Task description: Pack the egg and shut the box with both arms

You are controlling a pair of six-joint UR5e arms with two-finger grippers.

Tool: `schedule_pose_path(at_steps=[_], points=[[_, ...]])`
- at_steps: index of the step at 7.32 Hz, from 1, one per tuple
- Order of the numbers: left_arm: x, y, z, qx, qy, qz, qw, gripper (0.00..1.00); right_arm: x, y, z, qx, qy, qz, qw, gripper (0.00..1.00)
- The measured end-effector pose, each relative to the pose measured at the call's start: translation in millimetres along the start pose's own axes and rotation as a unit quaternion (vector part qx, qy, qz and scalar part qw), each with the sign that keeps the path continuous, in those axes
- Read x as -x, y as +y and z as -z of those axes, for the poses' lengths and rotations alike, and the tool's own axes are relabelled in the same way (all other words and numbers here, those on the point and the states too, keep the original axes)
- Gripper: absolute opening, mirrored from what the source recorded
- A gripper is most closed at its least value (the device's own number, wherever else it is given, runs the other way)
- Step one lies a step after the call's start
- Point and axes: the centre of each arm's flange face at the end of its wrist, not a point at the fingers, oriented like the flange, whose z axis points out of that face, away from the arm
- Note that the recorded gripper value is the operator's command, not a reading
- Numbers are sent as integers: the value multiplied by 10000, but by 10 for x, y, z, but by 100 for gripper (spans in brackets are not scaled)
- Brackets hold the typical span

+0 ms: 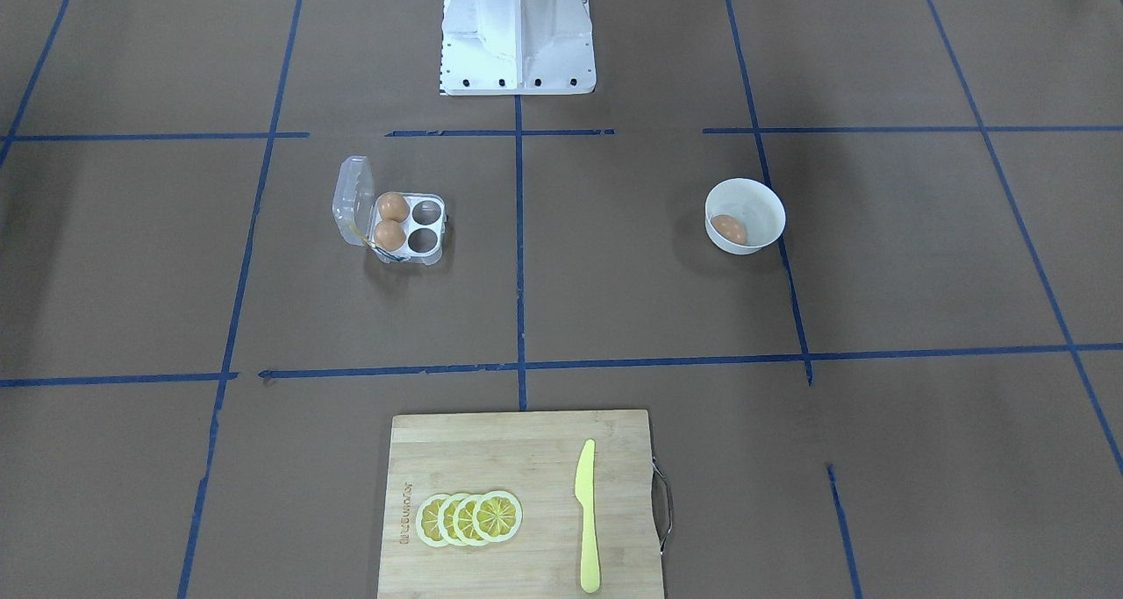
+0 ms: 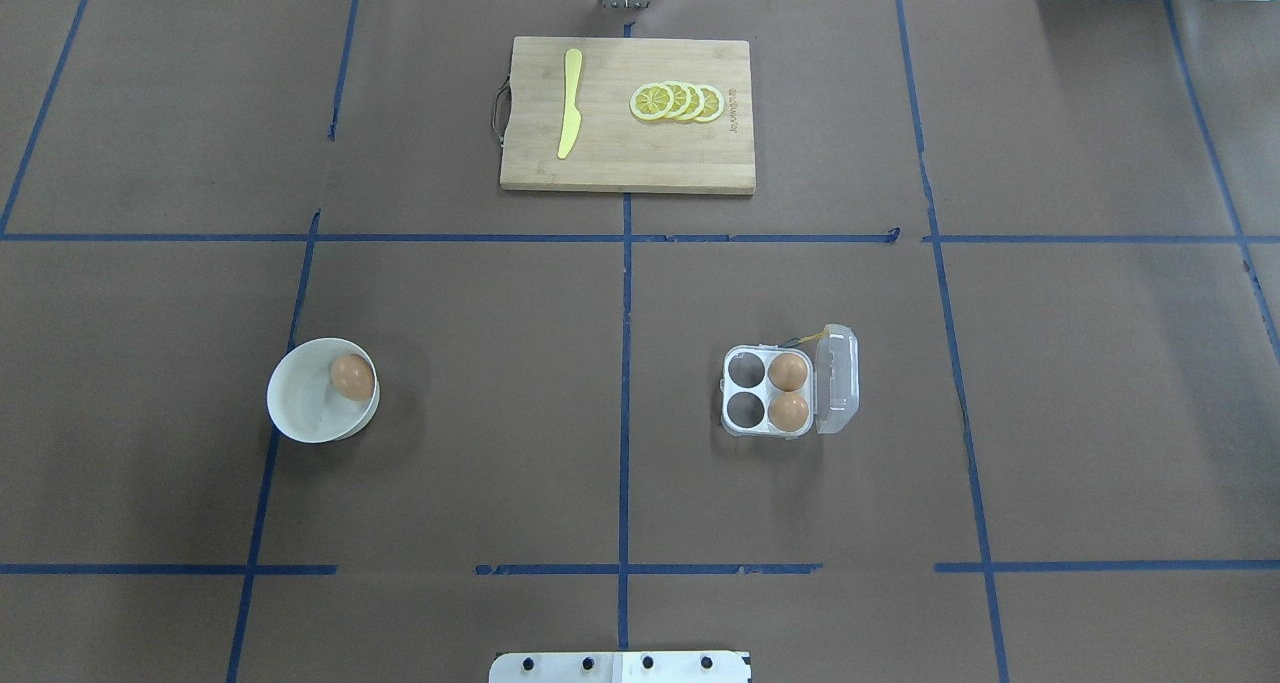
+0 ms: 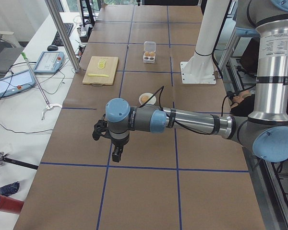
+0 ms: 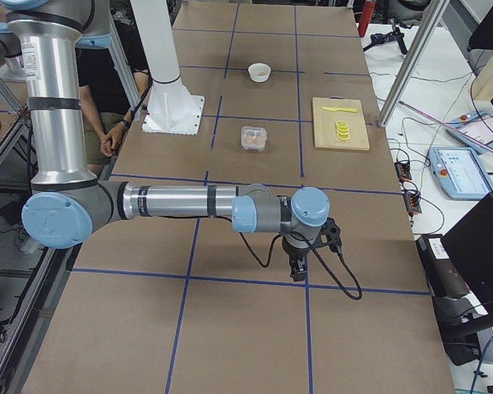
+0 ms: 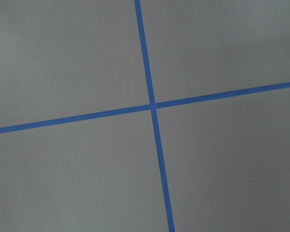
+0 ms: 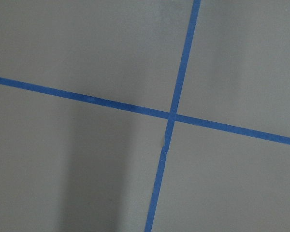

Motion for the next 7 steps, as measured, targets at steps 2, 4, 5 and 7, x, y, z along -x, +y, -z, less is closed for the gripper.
schedule_pose_path(at_steps=[2,4,5,7], points=[[-158,-57,-119,-204,349,-409,9983,100,10,0,-30,25,-11,1,10000,100],[-629,-136,-549,-68,1040,-885,9906,100,20,-2,-48,42,-14,4,10000,100],[-1017,-197,-735,20,1250,-823,9887,100,34,-6,-64,57,-18,15,10000,100],[-2029,-187,-1057,63,1753,-278,9841,100,52,-9,-103,94,-24,32,9999,100]])
